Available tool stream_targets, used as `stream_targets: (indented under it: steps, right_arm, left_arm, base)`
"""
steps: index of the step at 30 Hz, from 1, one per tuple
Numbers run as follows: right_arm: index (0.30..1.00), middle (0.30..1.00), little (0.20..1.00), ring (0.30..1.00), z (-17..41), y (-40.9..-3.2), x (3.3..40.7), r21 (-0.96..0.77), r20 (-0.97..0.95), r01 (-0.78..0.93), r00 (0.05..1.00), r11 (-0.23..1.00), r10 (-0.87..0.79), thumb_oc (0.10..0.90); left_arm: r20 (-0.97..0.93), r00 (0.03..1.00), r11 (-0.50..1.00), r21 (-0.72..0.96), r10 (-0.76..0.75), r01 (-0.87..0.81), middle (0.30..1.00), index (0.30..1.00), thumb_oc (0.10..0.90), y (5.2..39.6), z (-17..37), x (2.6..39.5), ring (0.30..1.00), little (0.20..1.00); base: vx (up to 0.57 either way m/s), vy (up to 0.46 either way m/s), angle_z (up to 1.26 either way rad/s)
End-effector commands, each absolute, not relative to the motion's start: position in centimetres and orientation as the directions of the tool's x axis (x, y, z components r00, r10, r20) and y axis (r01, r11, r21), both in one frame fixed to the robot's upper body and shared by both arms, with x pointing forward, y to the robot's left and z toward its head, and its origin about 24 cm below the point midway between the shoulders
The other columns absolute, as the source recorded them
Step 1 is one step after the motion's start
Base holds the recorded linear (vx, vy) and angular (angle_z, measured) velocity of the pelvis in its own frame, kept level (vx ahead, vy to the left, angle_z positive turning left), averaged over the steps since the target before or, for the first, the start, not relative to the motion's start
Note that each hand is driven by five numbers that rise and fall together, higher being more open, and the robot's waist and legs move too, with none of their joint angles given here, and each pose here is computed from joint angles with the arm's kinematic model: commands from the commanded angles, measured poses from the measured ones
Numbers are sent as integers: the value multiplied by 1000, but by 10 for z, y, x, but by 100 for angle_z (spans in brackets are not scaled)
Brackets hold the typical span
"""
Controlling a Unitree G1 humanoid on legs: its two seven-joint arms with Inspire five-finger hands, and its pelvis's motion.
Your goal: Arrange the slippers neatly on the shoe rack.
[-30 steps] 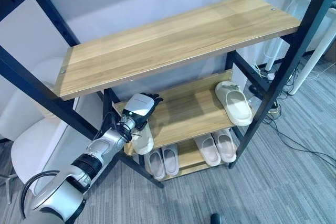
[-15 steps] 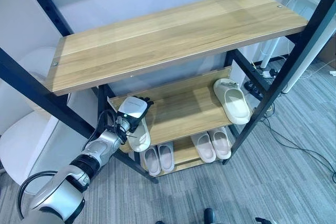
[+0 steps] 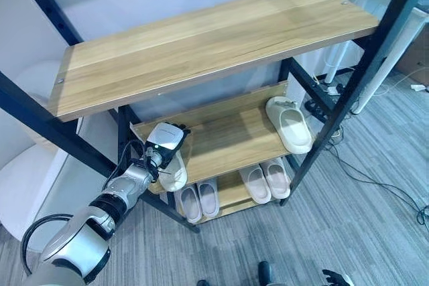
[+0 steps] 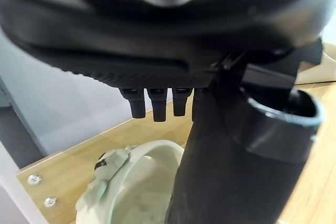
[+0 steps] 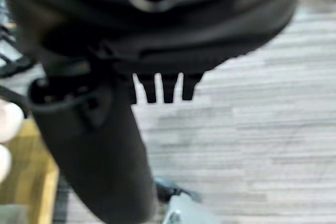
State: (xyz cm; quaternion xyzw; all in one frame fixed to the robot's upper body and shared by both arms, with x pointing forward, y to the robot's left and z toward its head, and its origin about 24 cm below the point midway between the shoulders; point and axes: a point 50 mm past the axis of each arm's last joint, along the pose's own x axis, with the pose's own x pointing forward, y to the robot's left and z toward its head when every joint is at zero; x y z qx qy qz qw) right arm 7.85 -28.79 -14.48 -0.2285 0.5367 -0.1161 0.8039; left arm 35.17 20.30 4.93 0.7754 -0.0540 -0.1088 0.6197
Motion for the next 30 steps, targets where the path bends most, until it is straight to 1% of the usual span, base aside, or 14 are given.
stream_targets:
  steps: [1,5,6,7,8,10,11,14,17,18,19,25,26,30]
  right_arm:
    - [900,900,900,900,-145,-289,75,-513,-799,-39,389,858,-460,800]
    - [900,900,900,900,-145,-289,73,-520,-799,-62,386,852,-460,800]
    - [900,900,900,900,-145,-290,72,-523,-800,-72,385,849,-460,800]
    - [900,900,900,900,-145,-291,72,-527,-799,-81,385,846,-461,800]
    - [900,900,900,900,-145,-291,72,-527,-799,-81,385,846,-461,800]
    - [900,900,900,900,-146,-289,69,-527,-807,-110,374,843,-456,800]
    - [900,900,900,900,-147,-289,69,-527,-807,-110,374,843,-456,800]
    - [900,900,900,900,-148,-288,65,-525,-815,-130,363,841,-453,800]
    - [900,900,900,900,-147,-291,65,-533,-813,-144,360,833,-458,800]
    - [900,900,900,900,-147,-291,65,-533,-813,-144,360,834,-458,800]
    - [900,900,900,900,-147,-291,66,-536,-812,-150,362,831,-458,800]
    - [900,900,900,900,-145,-293,70,-546,-804,-164,378,821,-459,800]
    - [900,900,900,900,-145,-293,71,-548,-803,-174,383,818,-456,800]
    - [900,900,900,900,-144,-293,72,-551,-801,-181,388,815,-455,800]
  left_arm:
    - [72,997,-255,964,-2,-70,900,900,800,246,100,378,900,900]
    - [35,999,-248,968,37,-25,900,900,800,250,93,377,900,900]
    - [22,999,-249,969,44,-11,820,820,747,250,91,377,820,820]
    - [2,999,-238,971,42,8,648,648,632,248,88,377,648,648]
    - [2,999,-238,971,42,8,578,578,585,248,88,377,578,578]
    - [-43,999,-211,977,19,46,509,509,540,241,79,376,509,509]
    - [-43,999,-210,977,19,46,495,495,530,241,79,376,495,495]
    - [-64,998,-205,977,-11,60,507,507,538,231,73,375,507,507]
    - [-118,992,-228,968,-49,104,580,580,587,219,61,373,580,580]
    - [-118,992,-228,968,-49,104,399,399,466,219,61,373,399,399]
    - [-131,989,-237,965,-60,114,300,300,400,216,58,372,300,300]
    - [-159,977,-279,953,-146,113,300,300,400,195,51,372,300,300]
    - [-144,969,-291,953,-199,82,300,300,400,184,54,373,300,300]
    - [-106,957,-299,954,-269,22,300,300,400,171,62,375,300,300]
  base:
    - [26,-8,-3]
    - [27,-12,-7]
    - [20,-11,-13]
    - [14,-8,-10]
    - [11,0,-7]
    - [12,2,-2]
    - [31,1,-2]
    - [0,0,0]
    - [0,0,0]
    - [0,0,0]
    - [0,0,0]
    - [0,0,0]
    - [0,0,0]
    - [3,-14,-2]
